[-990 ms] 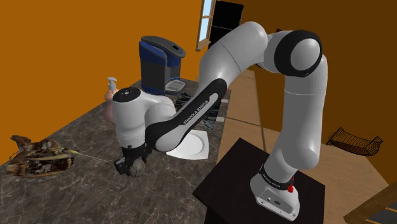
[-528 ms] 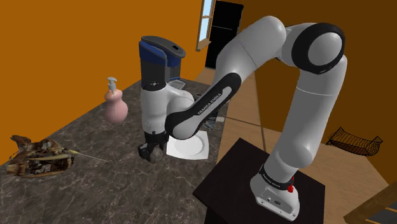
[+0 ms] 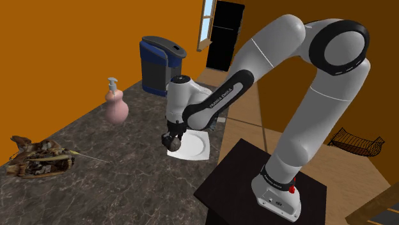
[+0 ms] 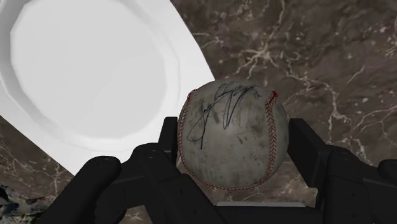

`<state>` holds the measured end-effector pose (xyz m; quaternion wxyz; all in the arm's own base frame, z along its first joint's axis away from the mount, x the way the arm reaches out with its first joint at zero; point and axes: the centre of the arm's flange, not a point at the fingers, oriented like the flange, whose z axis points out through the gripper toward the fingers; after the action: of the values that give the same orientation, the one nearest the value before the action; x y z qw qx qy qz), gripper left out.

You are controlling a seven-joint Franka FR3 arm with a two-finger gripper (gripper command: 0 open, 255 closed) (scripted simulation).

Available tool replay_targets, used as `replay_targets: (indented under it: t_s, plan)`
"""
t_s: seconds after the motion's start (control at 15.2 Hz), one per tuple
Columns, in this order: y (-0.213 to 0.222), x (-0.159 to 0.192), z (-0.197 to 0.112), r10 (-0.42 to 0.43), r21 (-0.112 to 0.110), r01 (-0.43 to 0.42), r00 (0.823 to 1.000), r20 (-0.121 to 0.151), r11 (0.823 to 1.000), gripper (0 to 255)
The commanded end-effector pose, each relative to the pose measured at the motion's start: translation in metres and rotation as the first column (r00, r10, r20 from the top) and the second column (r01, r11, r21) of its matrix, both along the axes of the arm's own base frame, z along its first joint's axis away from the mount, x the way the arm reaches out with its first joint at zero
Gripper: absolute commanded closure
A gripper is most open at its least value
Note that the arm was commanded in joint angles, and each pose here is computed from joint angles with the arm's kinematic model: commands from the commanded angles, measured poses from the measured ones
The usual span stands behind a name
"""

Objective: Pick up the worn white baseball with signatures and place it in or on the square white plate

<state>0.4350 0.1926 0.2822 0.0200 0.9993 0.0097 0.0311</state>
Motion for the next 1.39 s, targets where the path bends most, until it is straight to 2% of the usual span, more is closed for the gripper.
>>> replay_targets:
  t_s: [0.0, 0.59, 1.32]
  plan:
    - [-0.028, 0.002, 0.005, 0.001, 0.001, -0.001, 1.0, 0.0, 1.0, 255]
    - [-0.146, 0.0, 0.007, 0.001, 0.001, -0.001, 1.0, 0.0, 1.0, 255]
    - [-0.146, 0.0, -0.051, 0.001, 0.001, -0.001, 1.0, 0.0, 1.0, 255]
